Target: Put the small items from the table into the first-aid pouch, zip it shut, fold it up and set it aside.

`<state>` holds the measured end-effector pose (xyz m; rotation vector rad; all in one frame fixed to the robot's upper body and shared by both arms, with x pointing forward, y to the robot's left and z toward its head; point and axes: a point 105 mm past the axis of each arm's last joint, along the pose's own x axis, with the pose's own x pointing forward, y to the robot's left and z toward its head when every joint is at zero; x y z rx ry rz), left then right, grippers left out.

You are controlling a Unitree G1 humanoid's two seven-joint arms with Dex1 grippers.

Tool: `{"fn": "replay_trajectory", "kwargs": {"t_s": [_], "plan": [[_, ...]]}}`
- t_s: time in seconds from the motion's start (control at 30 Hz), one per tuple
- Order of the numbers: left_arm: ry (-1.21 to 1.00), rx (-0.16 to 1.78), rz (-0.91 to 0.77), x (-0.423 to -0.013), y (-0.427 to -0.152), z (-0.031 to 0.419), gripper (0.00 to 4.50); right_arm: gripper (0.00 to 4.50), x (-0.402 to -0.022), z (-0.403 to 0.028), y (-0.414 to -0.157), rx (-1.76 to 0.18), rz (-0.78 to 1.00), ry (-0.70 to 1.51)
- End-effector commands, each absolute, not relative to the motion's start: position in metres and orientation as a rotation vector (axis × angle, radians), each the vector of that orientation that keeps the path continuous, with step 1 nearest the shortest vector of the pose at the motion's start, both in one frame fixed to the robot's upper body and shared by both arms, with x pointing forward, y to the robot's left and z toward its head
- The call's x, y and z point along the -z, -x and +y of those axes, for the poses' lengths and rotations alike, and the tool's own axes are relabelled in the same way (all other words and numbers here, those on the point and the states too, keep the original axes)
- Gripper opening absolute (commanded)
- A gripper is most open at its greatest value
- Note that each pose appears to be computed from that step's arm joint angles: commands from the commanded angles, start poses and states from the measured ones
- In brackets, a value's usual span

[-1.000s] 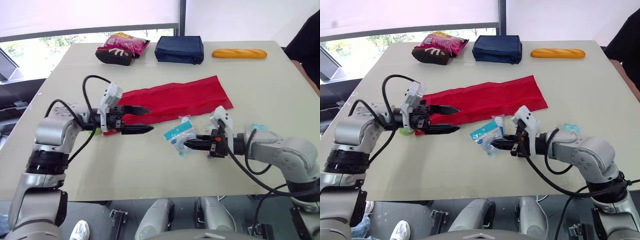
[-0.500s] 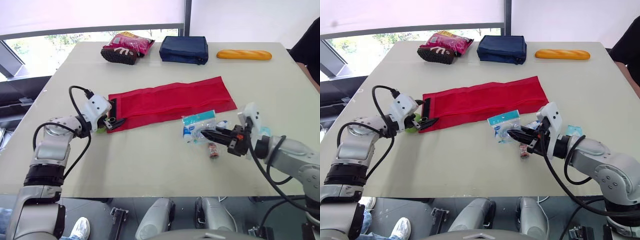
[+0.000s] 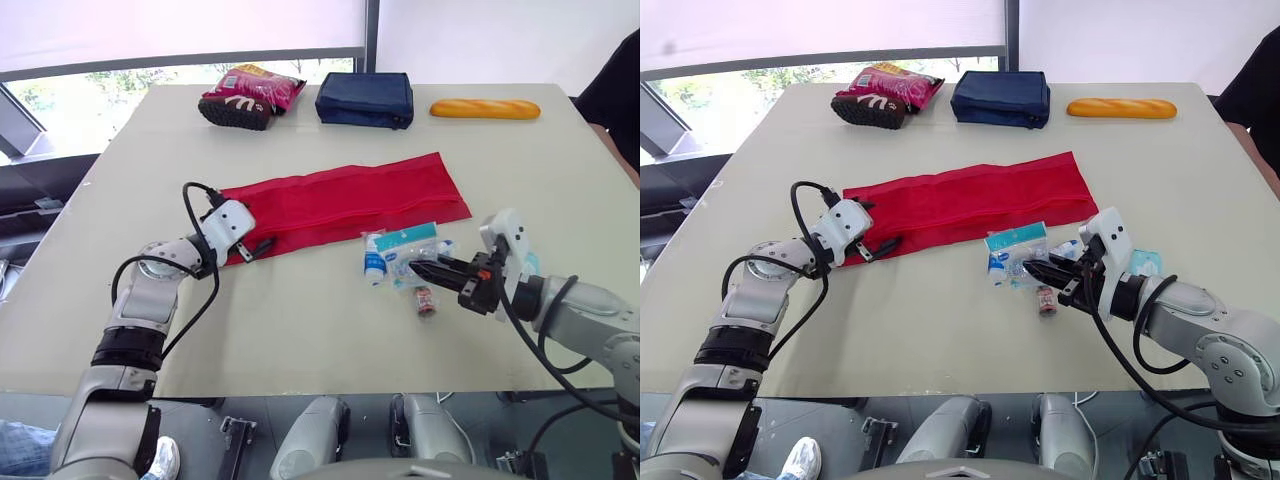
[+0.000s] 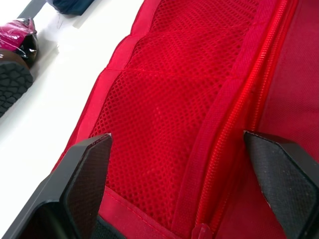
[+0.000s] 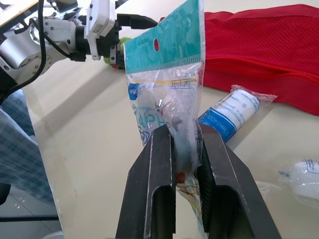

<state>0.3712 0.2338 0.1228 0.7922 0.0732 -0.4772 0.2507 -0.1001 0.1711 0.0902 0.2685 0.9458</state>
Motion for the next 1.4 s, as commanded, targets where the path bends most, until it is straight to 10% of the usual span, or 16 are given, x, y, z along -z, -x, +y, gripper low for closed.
{"fn": "replay_trajectory", "kwargs": {"t_s": [0.03, 0.5, 0.8, 1.4], "plan": [[-0.855, 0.395, 0.030, -0.128, -0.369, 0.235, 4.44, 0.05, -0.182, -0.096, -0.246, -0.965, 0.212, -0.073], [-0.869, 0.282, 0.020, -0.118, -0.368, 0.229, 3.39, 0.05, -0.182, -0.096, -0.248, -0.961, 0.214, -0.065], [-0.850, 0.291, 0.065, -0.112, -0.367, 0.234, 0.03, 0.05, -0.181, -0.096, -0.248, -0.952, 0.214, -0.061], [-0.745, 0.561, 0.041, -0.121, -0.358, 0.196, 0.03, 0.05, -0.170, -0.093, -0.252, -0.950, 0.270, -0.049]]}}
